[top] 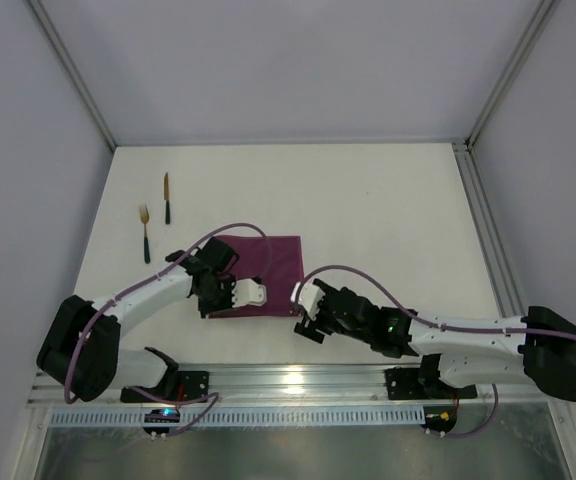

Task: Fold the napkin into a case and place the utensils inside
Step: Pick up the lower triangle-folded napkin from the center of the board.

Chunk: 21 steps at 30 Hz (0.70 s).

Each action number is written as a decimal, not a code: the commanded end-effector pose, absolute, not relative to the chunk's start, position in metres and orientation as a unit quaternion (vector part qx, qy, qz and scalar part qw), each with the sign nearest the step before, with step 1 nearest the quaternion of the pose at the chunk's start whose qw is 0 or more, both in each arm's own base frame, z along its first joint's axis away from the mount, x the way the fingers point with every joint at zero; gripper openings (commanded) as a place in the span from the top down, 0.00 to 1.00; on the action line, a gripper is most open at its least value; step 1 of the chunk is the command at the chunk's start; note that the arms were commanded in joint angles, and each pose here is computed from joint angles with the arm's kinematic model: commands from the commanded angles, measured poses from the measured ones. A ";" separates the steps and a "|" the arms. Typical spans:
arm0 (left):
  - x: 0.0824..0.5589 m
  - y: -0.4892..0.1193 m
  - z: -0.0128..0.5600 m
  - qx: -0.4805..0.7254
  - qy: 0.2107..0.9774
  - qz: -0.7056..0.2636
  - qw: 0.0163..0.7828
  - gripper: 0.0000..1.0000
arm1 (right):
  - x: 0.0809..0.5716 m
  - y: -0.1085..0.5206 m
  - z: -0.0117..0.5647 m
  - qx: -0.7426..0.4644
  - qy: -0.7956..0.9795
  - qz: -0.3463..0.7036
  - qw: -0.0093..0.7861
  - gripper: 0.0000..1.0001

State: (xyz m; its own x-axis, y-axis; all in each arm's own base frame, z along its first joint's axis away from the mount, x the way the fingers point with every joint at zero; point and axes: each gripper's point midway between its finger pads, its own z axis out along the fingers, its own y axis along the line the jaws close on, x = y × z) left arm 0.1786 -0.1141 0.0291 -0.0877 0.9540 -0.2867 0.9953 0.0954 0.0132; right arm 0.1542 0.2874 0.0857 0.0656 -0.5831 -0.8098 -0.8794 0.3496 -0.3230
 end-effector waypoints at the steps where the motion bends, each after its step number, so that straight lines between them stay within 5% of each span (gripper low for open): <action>1: 0.174 -0.118 0.024 0.663 0.732 -0.110 0.107 0.92 | 0.168 0.301 0.125 -0.414 0.718 0.258 0.497 0.23; 8: 0.174 -0.118 0.023 0.657 0.737 -0.109 0.110 0.70 | 0.187 0.275 0.089 -0.103 0.880 0.360 0.292 0.36; 14: 0.171 -0.121 0.029 0.653 0.739 -0.119 0.120 0.55 | 0.186 0.292 0.073 -0.039 0.890 0.389 0.234 0.34; 21: 0.161 -0.135 0.049 0.649 0.735 -0.140 0.138 0.51 | 0.185 0.290 0.039 -0.023 0.913 0.357 0.198 0.35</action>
